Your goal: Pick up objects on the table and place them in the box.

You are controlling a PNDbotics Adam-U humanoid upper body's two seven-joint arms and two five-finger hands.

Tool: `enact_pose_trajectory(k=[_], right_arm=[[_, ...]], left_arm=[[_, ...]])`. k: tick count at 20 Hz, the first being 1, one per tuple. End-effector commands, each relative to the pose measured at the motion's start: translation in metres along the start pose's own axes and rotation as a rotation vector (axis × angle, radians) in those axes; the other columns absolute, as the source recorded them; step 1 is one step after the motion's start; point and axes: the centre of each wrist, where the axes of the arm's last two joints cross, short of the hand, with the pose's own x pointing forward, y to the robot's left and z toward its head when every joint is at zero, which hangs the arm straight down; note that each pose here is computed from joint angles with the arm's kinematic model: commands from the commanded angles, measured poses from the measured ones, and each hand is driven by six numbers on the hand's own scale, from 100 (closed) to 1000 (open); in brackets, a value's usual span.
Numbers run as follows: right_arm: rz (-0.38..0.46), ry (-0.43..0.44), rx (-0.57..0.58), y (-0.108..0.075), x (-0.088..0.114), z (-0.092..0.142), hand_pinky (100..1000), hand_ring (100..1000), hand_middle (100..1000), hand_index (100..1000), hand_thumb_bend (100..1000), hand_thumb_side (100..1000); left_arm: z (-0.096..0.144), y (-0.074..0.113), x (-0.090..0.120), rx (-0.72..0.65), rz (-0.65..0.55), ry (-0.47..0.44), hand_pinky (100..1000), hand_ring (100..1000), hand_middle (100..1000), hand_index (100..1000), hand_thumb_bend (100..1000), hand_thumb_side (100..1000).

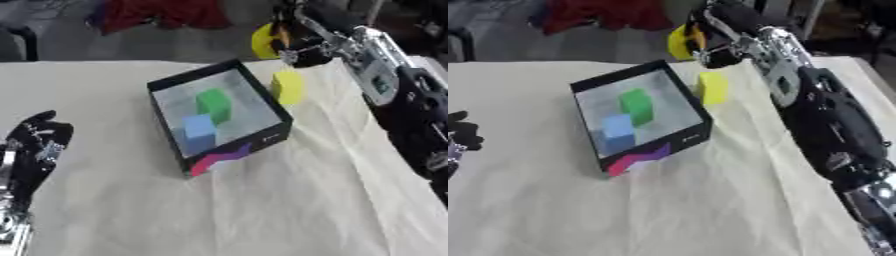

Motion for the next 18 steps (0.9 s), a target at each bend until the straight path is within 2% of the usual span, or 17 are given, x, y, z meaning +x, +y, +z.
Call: enact_pose_trajectory(k=[1, 5, 8, 11, 13, 14, 15, 16, 17, 18], right_arm=[[-0.004, -0.006, -0.001, 0.001, 0.004, -0.012, 735, 591, 246, 236, 100, 100], [-0.035, 0.000, 0.034, 0.024, 0.011, -0.018, 739, 602, 274, 269, 100, 100], [-0.049, 0.014, 0.078, 0.043, 0.010, -0.015, 746, 621, 335, 338, 100, 100], [-0.052, 0.043, 0.124, 0.056, 0.005, -0.010, 757, 649, 432, 469, 100, 100], [-0.050, 0.062, 0.138, 0.060, 0.002, -0.006, 765, 674, 498, 612, 100, 100], [-0.050, 0.071, 0.139, 0.061, 0.001, -0.005, 771, 693, 547, 689, 100, 174], [-0.050, 0.078, 0.139, 0.061, -0.001, -0.004, 773, 700, 568, 717, 100, 236], [-0.049, 0.082, 0.139, 0.061, -0.001, -0.003, 778, 719, 618, 763, 116, 355], [-0.049, 0.087, 0.137, 0.061, -0.002, -0.002, 787, 743, 671, 810, 204, 463], [-0.048, 0.092, 0.139, 0.061, -0.003, -0.002, 796, 762, 711, 846, 258, 531]], left_arm=[[-0.006, 0.001, 0.012, 0.002, -0.002, -0.046, 631, 586, 619, 813, 742, 673], [-0.009, -0.002, 0.015, -0.007, 0.008, -0.061, 632, 586, 618, 813, 743, 672], [-0.011, -0.003, 0.017, -0.003, 0.011, -0.068, 632, 586, 618, 813, 744, 671], [-0.011, -0.002, 0.018, 0.002, 0.011, -0.072, 632, 586, 618, 813, 744, 670], [-0.011, -0.002, 0.018, 0.004, 0.011, -0.072, 632, 586, 618, 813, 745, 670], [-0.011, -0.002, 0.018, 0.004, 0.011, -0.072, 632, 586, 618, 813, 746, 670], [-0.011, -0.002, 0.018, 0.005, 0.010, -0.071, 632, 586, 618, 813, 746, 670], [-0.011, -0.002, 0.018, 0.005, 0.009, -0.071, 632, 586, 618, 813, 746, 670], [-0.011, -0.001, 0.018, 0.007, 0.009, -0.071, 632, 586, 618, 813, 746, 670], [-0.011, -0.001, 0.018, 0.008, 0.009, -0.071, 632, 586, 618, 813, 747, 670]])
